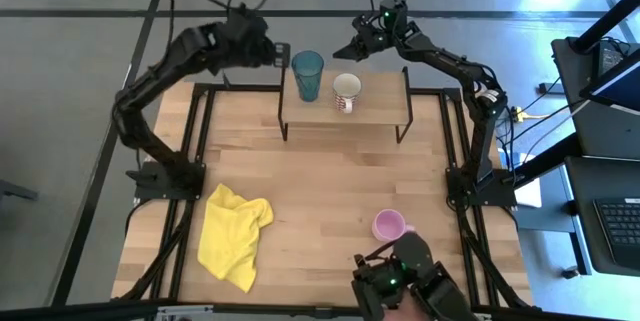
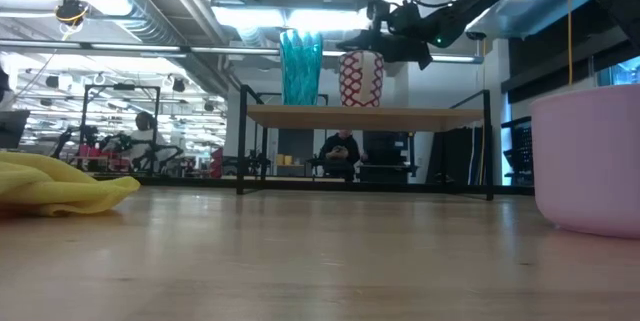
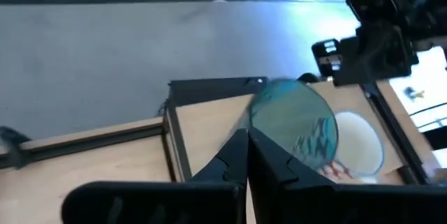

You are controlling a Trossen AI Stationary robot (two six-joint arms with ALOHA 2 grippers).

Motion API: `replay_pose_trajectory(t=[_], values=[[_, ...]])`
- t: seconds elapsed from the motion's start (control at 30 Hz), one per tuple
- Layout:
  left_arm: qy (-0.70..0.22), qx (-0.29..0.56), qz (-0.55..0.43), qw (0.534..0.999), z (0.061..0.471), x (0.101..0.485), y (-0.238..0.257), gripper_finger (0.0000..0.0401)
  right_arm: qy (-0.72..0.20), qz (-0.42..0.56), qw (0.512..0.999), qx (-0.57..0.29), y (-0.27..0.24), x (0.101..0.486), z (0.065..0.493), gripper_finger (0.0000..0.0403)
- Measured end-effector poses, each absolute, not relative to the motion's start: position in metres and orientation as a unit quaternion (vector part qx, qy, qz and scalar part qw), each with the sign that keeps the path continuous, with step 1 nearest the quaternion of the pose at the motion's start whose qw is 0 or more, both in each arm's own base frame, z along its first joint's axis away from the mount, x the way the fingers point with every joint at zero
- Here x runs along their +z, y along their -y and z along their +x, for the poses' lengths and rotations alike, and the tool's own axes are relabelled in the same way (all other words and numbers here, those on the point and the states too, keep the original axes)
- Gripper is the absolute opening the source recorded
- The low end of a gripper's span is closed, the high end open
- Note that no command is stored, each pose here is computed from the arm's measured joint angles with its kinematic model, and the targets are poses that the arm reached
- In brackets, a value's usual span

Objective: Stack small to large cups/mugs on shelf
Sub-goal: Adjust the blue cup on the shelf

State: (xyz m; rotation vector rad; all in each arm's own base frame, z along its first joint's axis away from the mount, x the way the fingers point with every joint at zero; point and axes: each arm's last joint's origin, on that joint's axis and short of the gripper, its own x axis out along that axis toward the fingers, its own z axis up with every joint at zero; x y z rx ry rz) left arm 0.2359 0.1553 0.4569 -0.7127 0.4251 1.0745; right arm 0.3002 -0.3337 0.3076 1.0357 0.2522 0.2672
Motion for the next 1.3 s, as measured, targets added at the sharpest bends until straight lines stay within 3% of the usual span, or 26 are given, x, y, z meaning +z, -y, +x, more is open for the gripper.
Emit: replay_pose_trajectory(t=[0.2, 0.4, 0.67, 0.97, 1.3], values=[[-0.200, 0.500, -0.352, 0.765, 0.230, 0.444, -0.202, 0.0000, -0.129, 0.490, 0.850, 0.146, 0.326, 0.307, 0.307, 0.0006], [-0.169, 0.433, -0.349, 0.814, 0.235, 0.433, -0.257, 0.0000, -0.126, 0.483, 0.855, 0.139, 0.329, 0.307, 0.304, 0.0006], [-0.222, 0.371, -0.370, 0.822, 0.241, 0.386, -0.312, 0.0000, -0.115, 0.483, 0.861, 0.109, 0.335, 0.307, 0.299, 0.0006], [-0.222, 0.232, -0.410, 0.853, 0.264, 0.355, -0.333, 0.0000, -0.117, 0.487, 0.859, 0.107, 0.335, 0.306, 0.299, 0.0006], [-0.227, 0.107, -0.475, 0.843, 0.271, 0.332, -0.343, 0.0000, -0.120, 0.486, 0.859, 0.107, 0.335, 0.304, 0.298, 0.0006]])
